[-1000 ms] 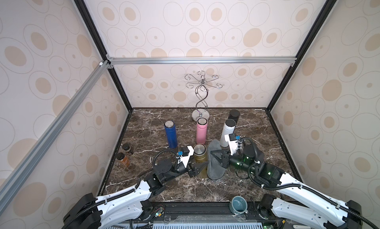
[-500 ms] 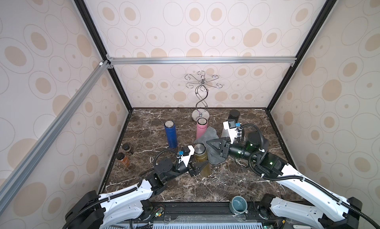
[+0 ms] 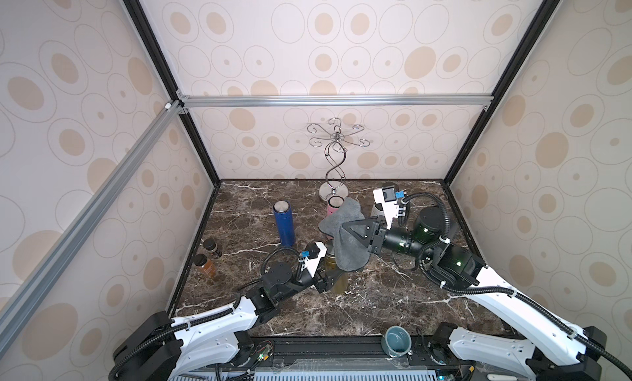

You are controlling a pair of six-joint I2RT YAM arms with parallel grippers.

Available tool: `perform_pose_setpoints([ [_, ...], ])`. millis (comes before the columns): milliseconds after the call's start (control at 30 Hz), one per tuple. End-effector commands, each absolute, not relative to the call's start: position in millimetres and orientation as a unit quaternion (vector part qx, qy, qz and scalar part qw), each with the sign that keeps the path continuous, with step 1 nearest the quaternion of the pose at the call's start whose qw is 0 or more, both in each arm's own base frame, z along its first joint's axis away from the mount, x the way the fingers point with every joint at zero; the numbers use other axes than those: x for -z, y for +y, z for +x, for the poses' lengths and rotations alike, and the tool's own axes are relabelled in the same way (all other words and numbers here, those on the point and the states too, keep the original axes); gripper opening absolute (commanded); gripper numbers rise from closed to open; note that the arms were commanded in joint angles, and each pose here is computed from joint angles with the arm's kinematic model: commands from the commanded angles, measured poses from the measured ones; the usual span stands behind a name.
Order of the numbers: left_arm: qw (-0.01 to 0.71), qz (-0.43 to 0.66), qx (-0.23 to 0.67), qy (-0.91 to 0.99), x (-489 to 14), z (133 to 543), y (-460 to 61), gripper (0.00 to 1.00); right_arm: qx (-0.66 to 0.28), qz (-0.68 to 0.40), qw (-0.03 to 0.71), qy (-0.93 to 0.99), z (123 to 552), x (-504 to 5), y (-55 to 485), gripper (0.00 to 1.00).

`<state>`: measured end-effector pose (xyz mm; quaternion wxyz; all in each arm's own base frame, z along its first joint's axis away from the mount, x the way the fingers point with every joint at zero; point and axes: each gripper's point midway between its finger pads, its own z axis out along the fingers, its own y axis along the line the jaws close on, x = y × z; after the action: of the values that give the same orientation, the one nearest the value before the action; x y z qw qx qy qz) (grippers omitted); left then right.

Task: Wipe the surface of the thermos
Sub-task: Wipe the dirt from the surface of the thermos.

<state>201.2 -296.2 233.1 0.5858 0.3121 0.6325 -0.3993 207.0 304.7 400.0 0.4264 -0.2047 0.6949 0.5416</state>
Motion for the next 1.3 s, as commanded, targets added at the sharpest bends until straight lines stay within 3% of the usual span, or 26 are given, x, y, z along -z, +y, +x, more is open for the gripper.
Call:
perform_pose_setpoints([
  [0,0.635,0.300,0.407,0.584,-279,203,-295,0.00,-0.560,-0.216,0.394,0.696,204,-394,319,0.00],
  [233,0.649,0.288,0.401,0.578,-288,204,-287,0.00,-0.502,-0.178,0.374,0.760,223,-339,319,0.00],
  [567,0.667,0.270,0.395,0.571,-300,203,-275,0.00,-0.347,-0.073,0.435,0.828,254,-294,256,0.00],
  [1000,0.700,0.209,0.375,0.570,-319,212,-251,0.00,-0.362,-0.032,0.433,0.825,220,-276,215,0.00],
  [1267,0.714,0.130,0.401,0.560,-362,220,-232,0.00,-0.463,-0.007,0.411,0.785,211,-259,230,0.00],
])
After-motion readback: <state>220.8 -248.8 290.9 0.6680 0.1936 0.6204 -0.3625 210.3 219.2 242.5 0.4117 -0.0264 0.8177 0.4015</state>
